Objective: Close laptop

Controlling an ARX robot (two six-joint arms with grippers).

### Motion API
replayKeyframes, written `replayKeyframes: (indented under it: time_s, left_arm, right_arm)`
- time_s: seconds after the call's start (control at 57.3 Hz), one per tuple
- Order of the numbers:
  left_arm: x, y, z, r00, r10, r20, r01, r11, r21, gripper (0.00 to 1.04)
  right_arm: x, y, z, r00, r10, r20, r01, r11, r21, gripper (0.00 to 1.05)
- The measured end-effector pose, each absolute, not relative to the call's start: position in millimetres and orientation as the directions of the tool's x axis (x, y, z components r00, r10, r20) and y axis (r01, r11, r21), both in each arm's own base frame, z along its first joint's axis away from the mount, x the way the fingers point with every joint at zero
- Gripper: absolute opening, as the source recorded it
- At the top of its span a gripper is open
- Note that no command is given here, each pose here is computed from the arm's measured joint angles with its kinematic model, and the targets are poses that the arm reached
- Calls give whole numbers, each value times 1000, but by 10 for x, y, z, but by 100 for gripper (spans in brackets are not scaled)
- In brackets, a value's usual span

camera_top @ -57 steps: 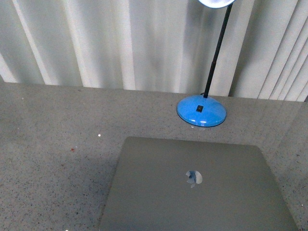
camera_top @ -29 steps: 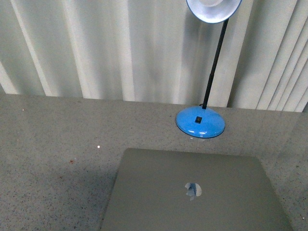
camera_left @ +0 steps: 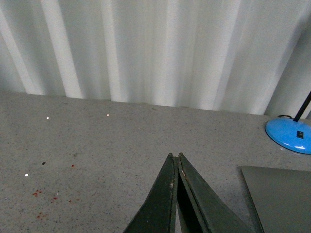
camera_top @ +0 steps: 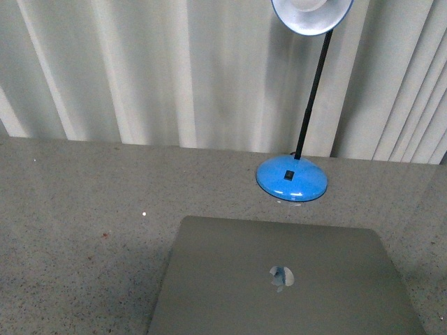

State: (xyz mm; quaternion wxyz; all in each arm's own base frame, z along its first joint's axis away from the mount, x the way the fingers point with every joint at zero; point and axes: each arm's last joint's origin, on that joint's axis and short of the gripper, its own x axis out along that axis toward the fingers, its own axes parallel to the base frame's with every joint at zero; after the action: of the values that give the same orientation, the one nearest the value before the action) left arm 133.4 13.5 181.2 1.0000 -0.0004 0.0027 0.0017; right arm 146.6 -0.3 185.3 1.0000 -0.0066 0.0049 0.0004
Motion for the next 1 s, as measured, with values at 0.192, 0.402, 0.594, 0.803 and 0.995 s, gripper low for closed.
replayKeyframes:
  time_s: [0.192, 0.402, 0.594, 0.803, 0.995]
  left_arm:
    - [1269, 30, 1771, 1000, 21, -3, -21, 1000, -2, 4]
    - [1217, -1, 1758, 1000, 0, 27, 0, 1000, -1, 4]
    - [1166, -1, 1765, 999, 0, 33, 0, 1000, -1, 4]
    - [1121, 0, 1763, 999, 0, 32, 0, 1000, -1, 4]
    - [1084, -1, 1759, 1000, 0, 31, 0, 1000, -1, 4]
  right_arm:
    - [1374, -3, 1803, 1000, -1, -6, 1, 1000, -12, 3]
    - [1292, -3, 1754, 1000, -2, -5, 2, 1000, -11, 3]
    - [1238, -3, 1682, 1000, -2, 7, 2, 1000, -11, 3]
    - [1181, -3, 1688, 1000, -2, 9, 2, 1000, -11, 3]
    - [1134, -3, 1687, 1000, -2, 9, 2, 1000, -11, 3]
